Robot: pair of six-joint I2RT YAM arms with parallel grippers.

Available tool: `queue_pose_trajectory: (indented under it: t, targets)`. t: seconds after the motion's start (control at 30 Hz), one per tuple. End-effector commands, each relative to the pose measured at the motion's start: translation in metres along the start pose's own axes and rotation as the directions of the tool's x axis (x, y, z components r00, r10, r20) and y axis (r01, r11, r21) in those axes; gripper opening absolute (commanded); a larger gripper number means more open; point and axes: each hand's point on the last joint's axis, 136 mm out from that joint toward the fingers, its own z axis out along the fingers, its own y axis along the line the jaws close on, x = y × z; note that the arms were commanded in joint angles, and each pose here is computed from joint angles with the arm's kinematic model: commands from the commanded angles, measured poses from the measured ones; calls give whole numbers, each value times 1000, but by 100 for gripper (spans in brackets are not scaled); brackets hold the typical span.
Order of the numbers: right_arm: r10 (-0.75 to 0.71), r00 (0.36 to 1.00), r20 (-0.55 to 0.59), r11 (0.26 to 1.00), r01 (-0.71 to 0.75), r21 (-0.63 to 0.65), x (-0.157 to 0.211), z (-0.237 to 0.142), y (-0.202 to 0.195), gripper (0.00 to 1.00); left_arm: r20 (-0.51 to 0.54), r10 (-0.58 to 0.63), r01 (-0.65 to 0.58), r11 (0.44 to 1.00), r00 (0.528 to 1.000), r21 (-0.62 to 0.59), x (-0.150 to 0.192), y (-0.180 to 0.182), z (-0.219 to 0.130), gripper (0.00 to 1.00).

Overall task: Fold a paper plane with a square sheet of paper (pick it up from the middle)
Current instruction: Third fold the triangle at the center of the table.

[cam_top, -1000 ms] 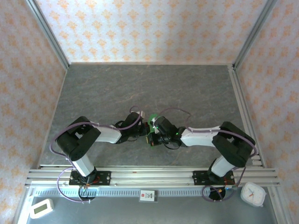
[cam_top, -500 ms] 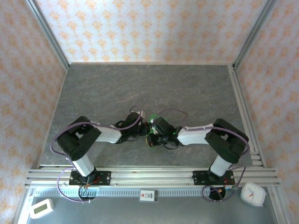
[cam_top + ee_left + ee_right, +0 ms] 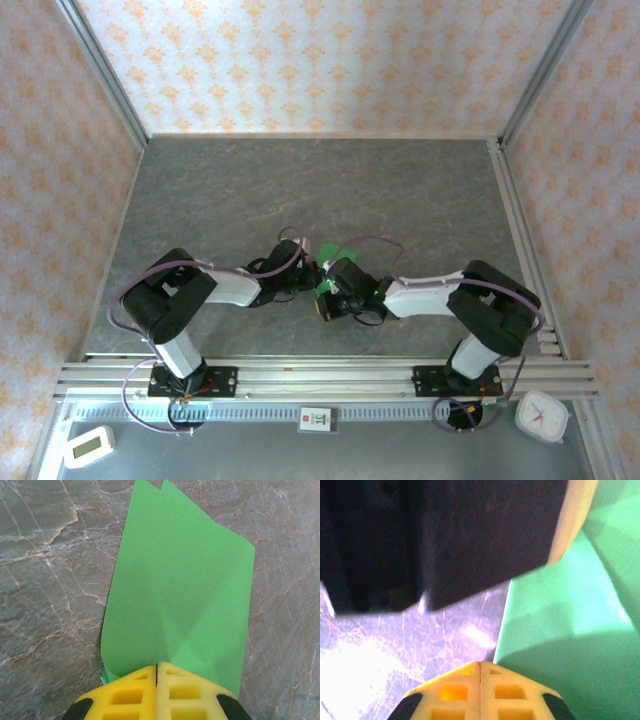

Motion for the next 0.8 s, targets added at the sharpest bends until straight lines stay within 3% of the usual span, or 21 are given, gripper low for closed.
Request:
queue_pose_trajectory:
  t: [0.0, 0.33, 0.47, 0.63, 0.77]
  targets:
    - [16, 988, -154, 997, -3, 81, 55, -5, -22, 0, -80, -9, -7, 982, 997, -191, 29, 52, 9, 0]
    - [98, 983, -154, 989, -79, 128, 77, -18, -40, 0, -72, -18, 3, 980, 997, -199, 26, 52, 9, 0]
    - [120, 986, -112, 982, -101, 163, 70, -29, -48, 0, -47, -56, 45, 975, 997, -219, 22, 54, 5, 0]
    - [169, 985, 21, 977, -170, 129, 35, -54, -47, 0, 41, -191, 195, 957, 981, -213, 19, 57, -13, 0]
    - [201, 973, 112, 977, -207, 45, 8, -67, -30, 0, 167, -358, 380, 916, 919, -131, 19, 51, -35, 0]
